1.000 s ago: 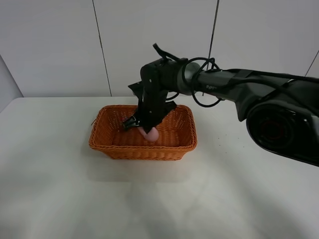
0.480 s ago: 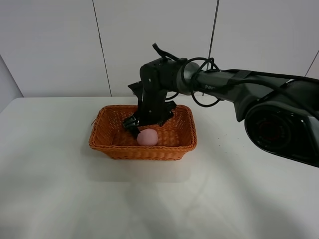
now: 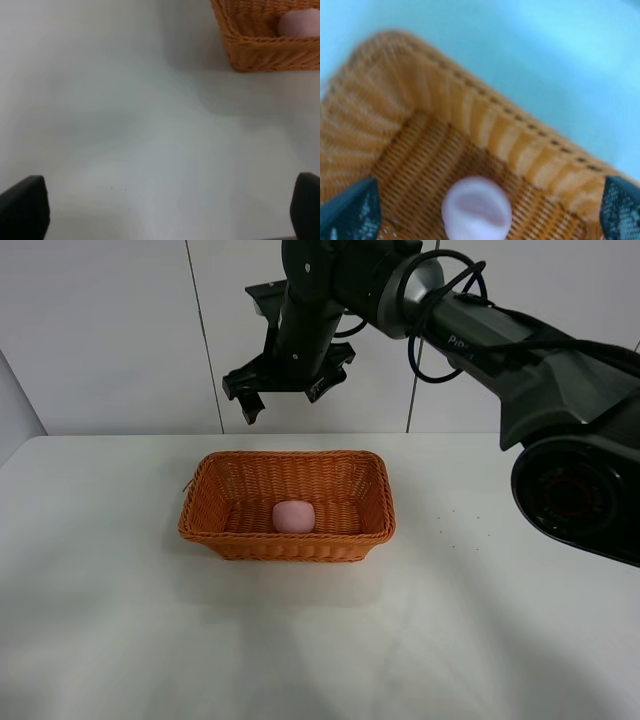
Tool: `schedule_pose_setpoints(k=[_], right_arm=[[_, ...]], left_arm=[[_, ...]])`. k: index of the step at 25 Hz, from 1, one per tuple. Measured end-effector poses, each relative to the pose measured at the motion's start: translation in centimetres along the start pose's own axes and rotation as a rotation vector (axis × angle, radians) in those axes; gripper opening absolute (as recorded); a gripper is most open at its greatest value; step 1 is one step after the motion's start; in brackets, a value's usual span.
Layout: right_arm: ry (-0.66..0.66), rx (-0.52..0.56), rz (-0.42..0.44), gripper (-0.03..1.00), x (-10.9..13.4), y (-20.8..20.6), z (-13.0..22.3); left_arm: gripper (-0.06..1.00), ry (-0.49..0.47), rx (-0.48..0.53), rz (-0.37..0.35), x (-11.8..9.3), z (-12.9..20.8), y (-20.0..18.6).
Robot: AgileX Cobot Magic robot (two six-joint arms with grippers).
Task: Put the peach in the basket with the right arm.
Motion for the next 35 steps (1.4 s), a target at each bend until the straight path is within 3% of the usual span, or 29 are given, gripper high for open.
schedule_pose_setpoints(k=[8, 12, 15, 24, 27, 31, 35], right_arm=[[0.012, -0.023, 0.022, 0.68, -1.1, -0.9, -0.6], [0.061, -0.025, 0.052, 0.68, -4.2, -0.8, -1.1], [0.118, -0.029, 0.092, 0.68, -8.2, -0.8, -1.7], [0.379, -0.048, 0.253, 0.68, -24.1, -2.6, -1.0], [0.448, -0.054, 0.293, 0.68, -28.0, -3.4, -0.2], [0.511, -0.059, 0.317, 0.68, -31.3, -4.2, 0.7], [0.528, -0.060, 0.325, 0.68, -32.2, -4.5, 1.0]], left_arm=[[0.99, 0.000, 0.000, 0.000, 0.0, 0.0, 0.0], [0.99, 0.000, 0.000, 0.000, 0.0, 0.0, 0.0], [0.99, 0.000, 0.000, 0.000, 0.0, 0.0, 0.0], [0.99, 0.000, 0.000, 0.000, 0.0, 0.0, 0.0], [0.99, 0.000, 0.000, 0.000, 0.0, 0.0, 0.0], [0.99, 0.000, 0.000, 0.000, 0.0, 0.0, 0.0], [0.99, 0.000, 0.000, 0.000, 0.0, 0.0, 0.0]])
Point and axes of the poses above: a point on each arm's last joint axis where the gripper is mounted, y pointing out along that axis toward the gripper, x along the wrist's bending axis when the last joint is at zero, z = x × y, the point moved 2 cm from there along y, pointing out along that axis toward the gripper, and after that the axes turned 11 degrees about y, right-handed, at the moved point
